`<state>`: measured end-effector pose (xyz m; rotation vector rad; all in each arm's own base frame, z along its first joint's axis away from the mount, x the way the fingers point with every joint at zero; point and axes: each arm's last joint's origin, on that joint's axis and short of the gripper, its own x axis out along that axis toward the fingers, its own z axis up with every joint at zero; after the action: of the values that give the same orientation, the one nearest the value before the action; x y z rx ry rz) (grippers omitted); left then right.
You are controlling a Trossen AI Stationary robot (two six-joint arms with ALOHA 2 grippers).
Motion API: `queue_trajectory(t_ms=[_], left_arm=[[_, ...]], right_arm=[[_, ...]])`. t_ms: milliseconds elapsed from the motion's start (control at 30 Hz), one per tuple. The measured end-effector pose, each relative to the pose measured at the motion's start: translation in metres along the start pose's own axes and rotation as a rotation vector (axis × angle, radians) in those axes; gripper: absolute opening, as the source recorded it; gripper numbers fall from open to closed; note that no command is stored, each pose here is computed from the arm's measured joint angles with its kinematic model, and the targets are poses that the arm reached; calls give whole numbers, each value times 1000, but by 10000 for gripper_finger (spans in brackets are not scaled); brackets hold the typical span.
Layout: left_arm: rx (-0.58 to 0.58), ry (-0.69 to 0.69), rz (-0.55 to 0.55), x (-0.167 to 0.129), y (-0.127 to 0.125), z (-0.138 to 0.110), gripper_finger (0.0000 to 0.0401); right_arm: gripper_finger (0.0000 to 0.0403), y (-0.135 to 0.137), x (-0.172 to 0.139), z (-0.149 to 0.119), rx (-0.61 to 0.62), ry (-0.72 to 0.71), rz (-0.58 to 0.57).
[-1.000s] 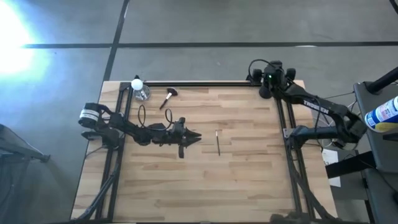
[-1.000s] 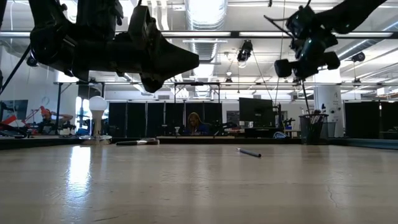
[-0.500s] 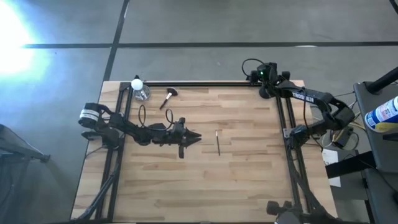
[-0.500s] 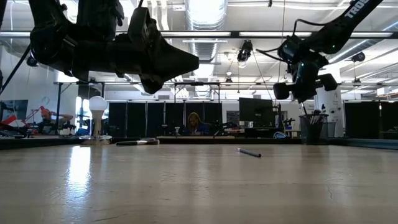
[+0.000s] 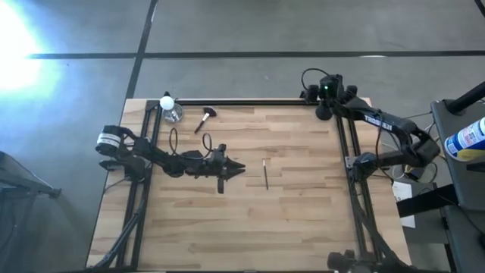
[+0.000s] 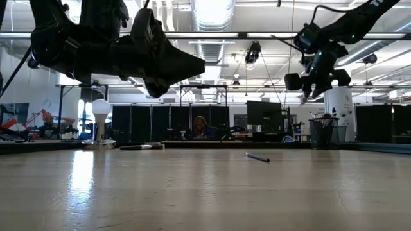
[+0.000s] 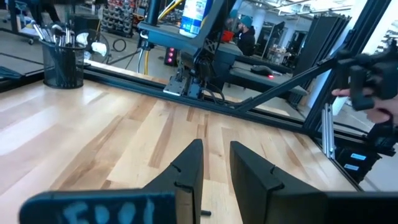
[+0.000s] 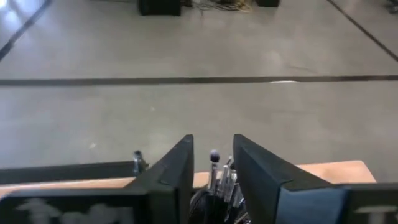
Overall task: Put items in baskets/containers
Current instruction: Put the foundation brush into the mesh organizer
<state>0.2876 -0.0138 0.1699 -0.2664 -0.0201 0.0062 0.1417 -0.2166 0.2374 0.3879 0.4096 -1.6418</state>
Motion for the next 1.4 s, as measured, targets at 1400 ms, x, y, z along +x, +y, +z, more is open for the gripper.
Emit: queue_trajectory(t_ms=[1400], left_arm=[[-14, -81, 149, -100, 33, -24, 0]], right_arm=[[64, 174, -157, -163, -245, 627, 680]])
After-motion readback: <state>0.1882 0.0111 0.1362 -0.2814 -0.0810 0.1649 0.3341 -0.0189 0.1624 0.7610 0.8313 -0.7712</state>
